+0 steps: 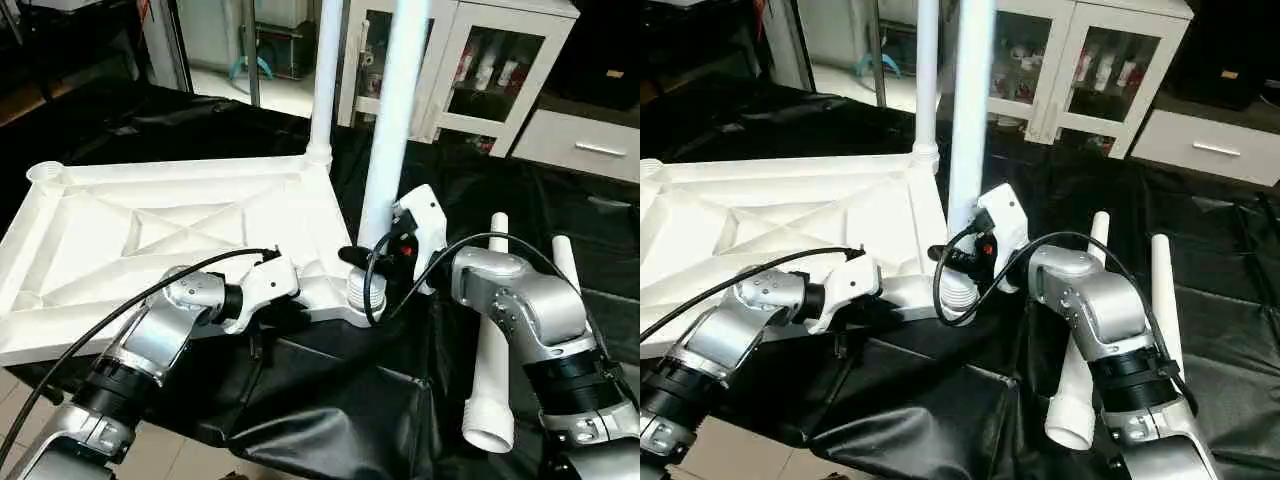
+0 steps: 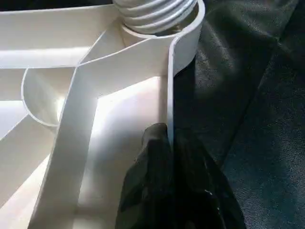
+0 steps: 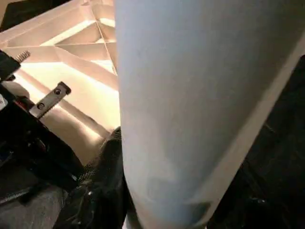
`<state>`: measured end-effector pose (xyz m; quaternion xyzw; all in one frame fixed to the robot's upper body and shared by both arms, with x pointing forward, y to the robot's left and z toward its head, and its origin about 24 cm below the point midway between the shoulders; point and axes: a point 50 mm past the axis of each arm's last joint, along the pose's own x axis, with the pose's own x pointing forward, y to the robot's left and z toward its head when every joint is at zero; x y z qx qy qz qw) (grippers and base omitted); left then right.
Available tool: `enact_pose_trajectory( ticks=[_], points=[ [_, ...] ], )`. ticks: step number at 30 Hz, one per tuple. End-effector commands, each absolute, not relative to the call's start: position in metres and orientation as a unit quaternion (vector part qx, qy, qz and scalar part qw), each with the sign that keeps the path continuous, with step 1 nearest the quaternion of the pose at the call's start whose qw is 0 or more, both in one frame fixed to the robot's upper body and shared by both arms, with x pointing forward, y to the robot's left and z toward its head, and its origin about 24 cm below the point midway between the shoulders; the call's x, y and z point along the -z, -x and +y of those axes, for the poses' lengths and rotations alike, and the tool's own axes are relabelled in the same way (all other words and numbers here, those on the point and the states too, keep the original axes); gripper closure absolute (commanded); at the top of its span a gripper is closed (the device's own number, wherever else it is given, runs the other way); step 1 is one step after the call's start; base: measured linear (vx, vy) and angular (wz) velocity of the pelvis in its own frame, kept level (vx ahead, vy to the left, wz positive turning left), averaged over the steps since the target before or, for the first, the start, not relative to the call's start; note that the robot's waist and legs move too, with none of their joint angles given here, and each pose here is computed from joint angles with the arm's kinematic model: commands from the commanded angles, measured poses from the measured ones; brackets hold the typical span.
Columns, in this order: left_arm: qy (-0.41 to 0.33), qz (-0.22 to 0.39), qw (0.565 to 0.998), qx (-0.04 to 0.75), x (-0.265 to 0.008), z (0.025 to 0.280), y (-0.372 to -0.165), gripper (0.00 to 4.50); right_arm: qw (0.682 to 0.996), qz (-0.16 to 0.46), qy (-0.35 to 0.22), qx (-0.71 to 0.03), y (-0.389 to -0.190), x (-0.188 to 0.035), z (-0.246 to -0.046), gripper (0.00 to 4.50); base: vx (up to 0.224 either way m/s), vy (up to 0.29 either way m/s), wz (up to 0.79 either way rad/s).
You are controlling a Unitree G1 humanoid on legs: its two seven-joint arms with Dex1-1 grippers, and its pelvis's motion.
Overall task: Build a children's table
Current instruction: Insert table leg to table base
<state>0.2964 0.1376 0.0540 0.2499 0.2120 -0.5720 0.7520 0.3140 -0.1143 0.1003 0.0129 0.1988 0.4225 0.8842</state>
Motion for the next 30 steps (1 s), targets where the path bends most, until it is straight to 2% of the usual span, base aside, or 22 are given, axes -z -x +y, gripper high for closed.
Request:
enact_pose_trajectory(
  ticks=[1, 7, 19, 25, 30],
  points=[
    [-0.229, 0.245, 0.747, 0.574, -0.038, 0.139, -0.286, 4.5, 0.887, 0.191, -0.001, -0.42, -0.318, -0.105, -0.117, 2.65, 0.0, 0.0, 0.0],
    [-0.234, 0.249, 0.747, 0.571, -0.039, 0.138, -0.286, 4.5, 0.883, 0.2, 0.006, -0.426, -0.318, -0.099, -0.116, 2.65, 0.0, 0.0, 0.0],
    [-0.235, 0.248, 0.752, 0.564, -0.039, 0.139, -0.286, 4.5, 0.901, 0.183, -0.057, -0.389, -0.314, -0.081, -0.13, 2.65, 0.0, 0.0, 0.0],
    [-0.236, 0.246, 0.754, 0.561, -0.04, 0.14, -0.287, 4.5, 0.913, 0.17, -0.092, -0.36, -0.303, -0.066, -0.141, 2.65, 0.0, 0.0, 0.0],
    [-0.238, 0.245, 0.756, 0.558, -0.04, 0.141, -0.288, 4.5, 0.922, 0.154, -0.077, -0.348, -0.294, -0.06, -0.146, 2.65, 0.0, 0.0, 0.0]
  ],
)
